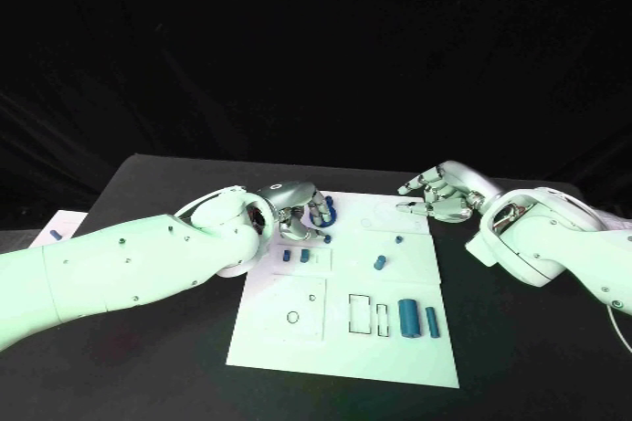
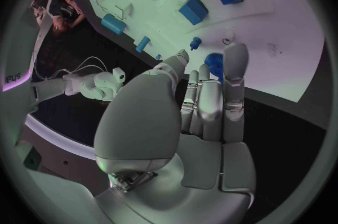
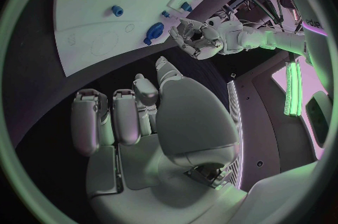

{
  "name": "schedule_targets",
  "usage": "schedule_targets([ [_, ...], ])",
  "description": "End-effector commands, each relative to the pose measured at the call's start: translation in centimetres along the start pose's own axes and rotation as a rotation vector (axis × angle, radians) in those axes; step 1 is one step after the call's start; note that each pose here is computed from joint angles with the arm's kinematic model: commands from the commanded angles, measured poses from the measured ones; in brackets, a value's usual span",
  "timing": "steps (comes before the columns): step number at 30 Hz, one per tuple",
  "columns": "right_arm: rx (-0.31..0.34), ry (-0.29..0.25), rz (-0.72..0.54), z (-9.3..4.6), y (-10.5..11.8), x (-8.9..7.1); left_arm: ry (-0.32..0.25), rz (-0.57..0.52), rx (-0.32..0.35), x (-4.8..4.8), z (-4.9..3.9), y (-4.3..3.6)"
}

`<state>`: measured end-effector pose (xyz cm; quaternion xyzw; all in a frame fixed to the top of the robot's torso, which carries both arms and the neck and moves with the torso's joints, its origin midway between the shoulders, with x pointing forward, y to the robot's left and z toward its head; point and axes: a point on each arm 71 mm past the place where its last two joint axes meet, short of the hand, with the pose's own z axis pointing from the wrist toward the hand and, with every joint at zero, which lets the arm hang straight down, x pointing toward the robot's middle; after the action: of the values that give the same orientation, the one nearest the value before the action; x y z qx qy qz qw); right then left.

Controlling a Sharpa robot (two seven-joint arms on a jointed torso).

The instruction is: Assemble the parts on the task board

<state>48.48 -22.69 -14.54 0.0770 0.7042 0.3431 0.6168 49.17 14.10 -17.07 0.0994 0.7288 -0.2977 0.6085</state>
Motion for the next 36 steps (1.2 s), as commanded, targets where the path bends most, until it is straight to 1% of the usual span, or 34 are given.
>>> schedule_targets([
  [1, -0.009, 0.006, -0.005, 0.0, 0.2, 0.1, -0.005, 0.158, 0.091, 0.26, 0.25, -1.06],
  [6, -0.010, 0.007, -0.005, 0.0, 0.2, 0.1, 0.037, 0.193, 0.087, 0.87, 0.82, -1.61],
  [8, -0.010, 0.007, -0.005, 0.0, 0.2, 0.1, 0.054, 0.201, 0.079, 1.04, 0.97, -1.69],
  [16, -0.010, 0.006, -0.005, 0.0, 0.2, 0.1, 0.098, 0.224, 0.045, 1.46, 1.55, -1.56],
  [21, -0.010, 0.007, -0.004, 0.0, 0.2, 0.1, 0.122, 0.237, 0.035, 1.69, 1.90, -1.51],
  [25, -0.010, 0.007, -0.005, -0.1, 0.2, 0.1, 0.129, 0.242, 0.030, 1.80, 2.12, -1.51],
  [31, -0.011, 0.007, -0.004, -0.1, 0.2, 0.1, 0.120, 0.246, 0.017, 1.79, 2.39, -1.40],
  [36, -0.011, 0.008, -0.004, -0.1, 0.3, 0.1, 0.122, 0.248, 0.015, 1.86, 2.56, -1.44],
])
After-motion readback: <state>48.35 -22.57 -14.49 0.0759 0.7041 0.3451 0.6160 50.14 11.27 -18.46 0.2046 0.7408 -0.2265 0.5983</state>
